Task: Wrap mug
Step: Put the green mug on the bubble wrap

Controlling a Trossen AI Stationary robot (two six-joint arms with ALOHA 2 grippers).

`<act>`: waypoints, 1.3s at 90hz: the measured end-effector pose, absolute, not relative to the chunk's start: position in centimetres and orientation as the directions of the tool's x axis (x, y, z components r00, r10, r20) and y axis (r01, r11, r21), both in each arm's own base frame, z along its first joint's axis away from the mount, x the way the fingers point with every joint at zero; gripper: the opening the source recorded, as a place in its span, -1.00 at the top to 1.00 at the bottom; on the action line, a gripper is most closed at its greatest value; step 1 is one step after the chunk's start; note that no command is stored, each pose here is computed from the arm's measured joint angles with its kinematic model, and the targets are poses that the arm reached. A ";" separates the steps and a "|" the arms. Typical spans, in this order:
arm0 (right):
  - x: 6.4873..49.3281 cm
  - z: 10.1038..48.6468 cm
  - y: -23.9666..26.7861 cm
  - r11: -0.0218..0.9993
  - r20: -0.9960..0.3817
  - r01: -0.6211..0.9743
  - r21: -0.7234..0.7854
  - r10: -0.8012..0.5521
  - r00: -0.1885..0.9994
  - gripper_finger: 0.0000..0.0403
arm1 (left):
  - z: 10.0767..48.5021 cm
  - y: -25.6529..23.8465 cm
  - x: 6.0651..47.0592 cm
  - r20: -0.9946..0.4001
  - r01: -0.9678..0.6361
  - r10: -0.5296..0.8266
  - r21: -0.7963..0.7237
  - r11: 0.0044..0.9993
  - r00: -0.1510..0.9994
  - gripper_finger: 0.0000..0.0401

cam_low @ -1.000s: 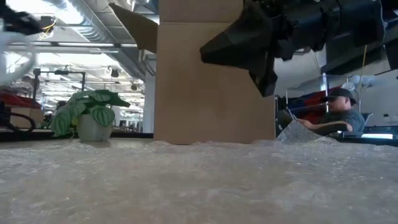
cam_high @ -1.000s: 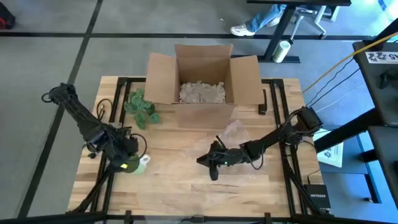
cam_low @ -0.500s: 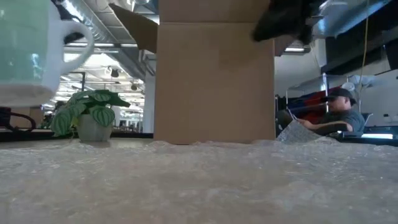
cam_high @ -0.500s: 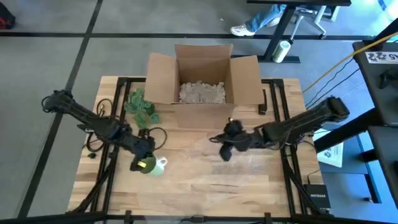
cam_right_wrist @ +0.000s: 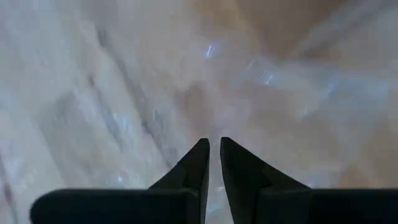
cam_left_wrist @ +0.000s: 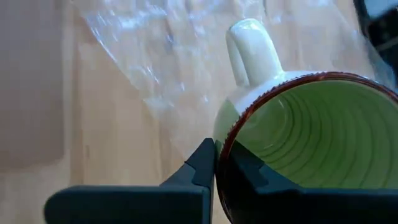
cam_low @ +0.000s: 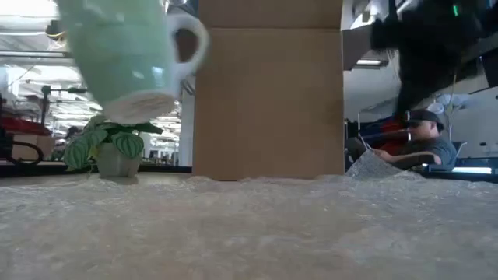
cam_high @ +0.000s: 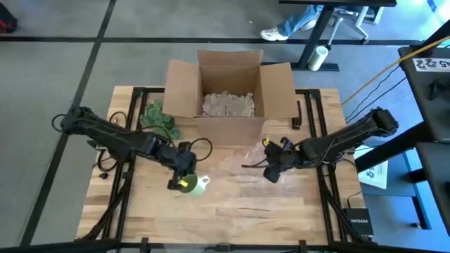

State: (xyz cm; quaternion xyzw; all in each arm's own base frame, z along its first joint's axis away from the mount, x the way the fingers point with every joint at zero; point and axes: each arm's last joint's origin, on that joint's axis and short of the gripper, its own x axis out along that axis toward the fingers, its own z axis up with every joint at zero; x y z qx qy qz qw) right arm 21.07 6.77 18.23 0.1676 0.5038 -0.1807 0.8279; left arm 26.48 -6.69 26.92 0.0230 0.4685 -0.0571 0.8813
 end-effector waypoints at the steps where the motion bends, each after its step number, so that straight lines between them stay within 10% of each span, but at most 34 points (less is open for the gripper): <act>1: 21.0 17.9 6.8 0.878 -0.894 0.467 0.104 -0.123 0.431 0.87 | 26.8 -6.6 26.6 -0.829 0.120 -0.077 -0.012 0.993 0.554 1.00; 59: 19.3 13.9 5.9 0.832 -0.930 0.505 0.230 0.035 0.365 0.87 | 26.1 -4.4 28.7 -0.802 0.071 -0.085 -0.053 0.996 0.591 1.00; 97: 18.5 14.4 9.8 0.613 -0.844 0.598 0.516 0.484 0.233 0.87 | 26.1 -4.9 28.6 -0.802 0.083 -0.094 -0.056 0.995 0.589 1.00; 117: 20.3 17.2 13.1 0.484 -0.585 0.329 0.811 0.685 0.434 0.97 | 26.0 -5.2 28.5 -0.805 0.101 -0.100 -0.051 0.994 0.584 1.00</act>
